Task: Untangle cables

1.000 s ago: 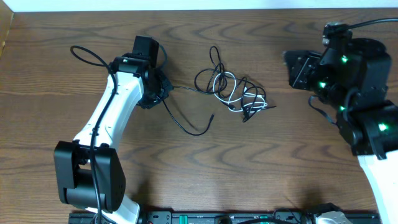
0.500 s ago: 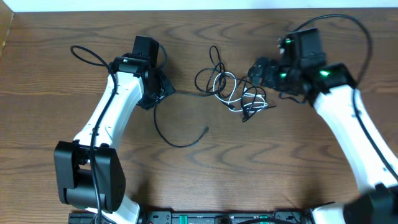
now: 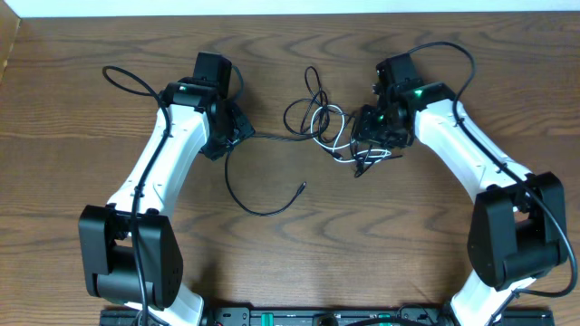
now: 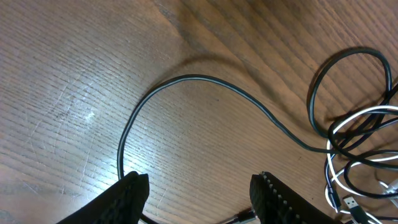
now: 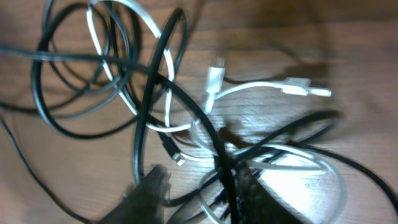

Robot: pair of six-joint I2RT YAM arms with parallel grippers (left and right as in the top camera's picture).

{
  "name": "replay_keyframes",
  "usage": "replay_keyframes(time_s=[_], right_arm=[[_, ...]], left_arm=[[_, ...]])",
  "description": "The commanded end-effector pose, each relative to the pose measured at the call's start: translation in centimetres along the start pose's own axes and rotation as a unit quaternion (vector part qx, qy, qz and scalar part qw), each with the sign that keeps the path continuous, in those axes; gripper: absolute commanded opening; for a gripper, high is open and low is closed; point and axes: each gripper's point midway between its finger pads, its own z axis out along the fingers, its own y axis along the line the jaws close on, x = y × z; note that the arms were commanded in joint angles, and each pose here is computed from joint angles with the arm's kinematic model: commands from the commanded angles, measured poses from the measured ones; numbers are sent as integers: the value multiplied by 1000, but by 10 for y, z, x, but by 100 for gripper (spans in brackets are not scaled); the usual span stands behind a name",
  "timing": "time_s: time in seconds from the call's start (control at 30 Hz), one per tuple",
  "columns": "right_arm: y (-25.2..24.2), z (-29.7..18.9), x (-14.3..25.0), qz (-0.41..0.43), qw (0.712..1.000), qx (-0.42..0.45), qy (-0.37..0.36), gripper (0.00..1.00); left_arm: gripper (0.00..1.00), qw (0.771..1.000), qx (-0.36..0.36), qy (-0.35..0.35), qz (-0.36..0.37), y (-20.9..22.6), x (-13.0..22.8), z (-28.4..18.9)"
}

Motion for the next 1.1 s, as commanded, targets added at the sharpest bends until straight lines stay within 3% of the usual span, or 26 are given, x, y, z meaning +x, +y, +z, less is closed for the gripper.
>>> replay_keyframes(time_s=[0.0, 0.2, 0.47, 0.5, 0.53, 0.67, 0.77, 0.87, 0.93, 1.07], right_arm=[[12, 3, 2, -9, 1000, -20, 6, 1], [48, -14, -2, -50, 992, -118, 7, 1], [103, -151, -39, -117, 961, -220, -122, 1], [119, -208, -41, -142, 942, -245, -179, 1], [124, -228, -39, -151, 934, -255, -200, 1], [137, -290, -26, -183, 902, -285, -266, 1], [138, -310, -17, -229, 884, -273, -302, 1], [116, -301, -27, -208, 901, -200, -324, 1], [94, -287, -37, -136, 925, -153, -319, 1], [95, -273, -40, -62, 939, -178, -286, 1]], left_arm=[[58, 1000, -7, -2, 4, 3, -1, 1], [58, 1000, -7, -2, 3, 3, -1, 1], [51, 1000, -7, -2, 3, 3, -1, 1], [51, 1000, -7, -2, 4, 2, -1, 1], [51, 1000, -7, -1, 5, 2, 0, 1], [51, 1000, -6, 0, 13, -2, 4, 1], [51, 1000, -4, 2, 23, -8, 9, 2], [51, 999, 0, 3, 41, -18, 18, 3], [51, 999, 4, 3, 52, -25, 23, 3], [51, 997, 12, 2, 72, -37, 33, 4]])
